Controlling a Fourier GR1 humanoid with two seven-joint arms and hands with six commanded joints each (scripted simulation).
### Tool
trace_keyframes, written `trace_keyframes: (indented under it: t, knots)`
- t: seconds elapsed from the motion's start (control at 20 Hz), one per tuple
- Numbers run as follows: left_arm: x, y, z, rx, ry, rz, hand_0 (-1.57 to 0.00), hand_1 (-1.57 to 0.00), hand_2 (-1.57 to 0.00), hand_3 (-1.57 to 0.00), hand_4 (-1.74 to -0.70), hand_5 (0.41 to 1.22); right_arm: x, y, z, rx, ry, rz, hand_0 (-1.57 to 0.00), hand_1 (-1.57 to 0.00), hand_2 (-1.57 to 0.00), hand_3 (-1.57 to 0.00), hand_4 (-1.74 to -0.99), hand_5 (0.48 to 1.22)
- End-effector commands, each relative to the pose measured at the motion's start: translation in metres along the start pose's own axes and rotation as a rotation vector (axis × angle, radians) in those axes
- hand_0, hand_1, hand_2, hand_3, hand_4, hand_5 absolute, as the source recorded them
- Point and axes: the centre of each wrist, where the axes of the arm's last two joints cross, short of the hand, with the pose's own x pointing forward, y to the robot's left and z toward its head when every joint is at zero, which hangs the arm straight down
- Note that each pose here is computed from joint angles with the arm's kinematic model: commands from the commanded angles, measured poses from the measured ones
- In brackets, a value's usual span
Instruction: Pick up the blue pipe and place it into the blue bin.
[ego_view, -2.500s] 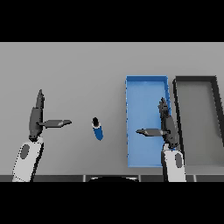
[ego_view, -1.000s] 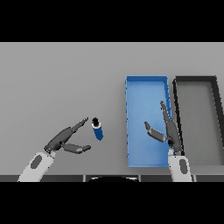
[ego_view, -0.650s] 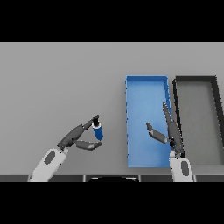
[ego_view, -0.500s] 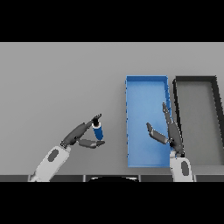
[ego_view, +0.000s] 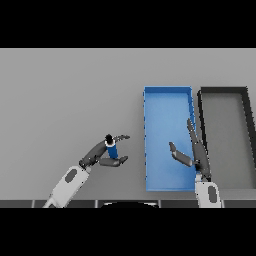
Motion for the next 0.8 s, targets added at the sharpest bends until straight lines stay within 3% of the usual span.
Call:
trace_keyframes:
  t: [0.0,0.15,0.25,0.3,0.5,0.75]
  knots:
    - [0.000,-0.005,-0.003,-0.003,-0.013,0.035,-0.12,-0.32,-0.49,-0.53,-1.28,0.735,0.002,-0.001,-0.002,-0.002,0.001,-0.004,0.00,0.00,0.00,0.00,-1.220,0.656]
    - [0.002,-0.010,-0.007,0.010,-0.009,0.066,-0.80,-0.92,-1.01,-1.03,-1.50,0.972,-0.001,0.000,-0.003,0.002,0.002,-0.001,0.00,0.00,0.00,0.00,-1.224,0.658]
    - [0.005,-0.013,-0.007,-0.005,-0.029,0.058,-1.07,-1.15,-1.21,-1.19,-1.58,1.062,0.002,-0.002,-0.001,-0.001,-0.003,-0.008,0.00,0.00,0.00,0.00,-1.233,0.660]
    - [0.005,-0.016,-0.005,-0.002,-0.044,0.043,-1.17,-1.24,-1.28,-1.27,-1.55,1.094,0.001,-0.003,-0.003,-0.006,0.010,-0.008,0.00,0.00,0.00,0.00,-1.228,0.656]
    - [0.012,-0.021,-0.011,0.020,-0.107,0.018,-1.41,-1.43,-1.45,-1.45,-1.49,1.169,0.000,0.001,-0.007,0.007,0.019,-0.024,0.00,0.00,0.00,0.00,-1.220,0.635]
    - [0.039,-0.021,-0.017,0.025,-0.243,0.031,-1.52,-1.53,-1.53,-1.53,-1.47,1.204,0.003,-0.003,-0.009,0.001,0.017,-0.016,0.00,0.00,0.00,0.00,-1.226,0.636]
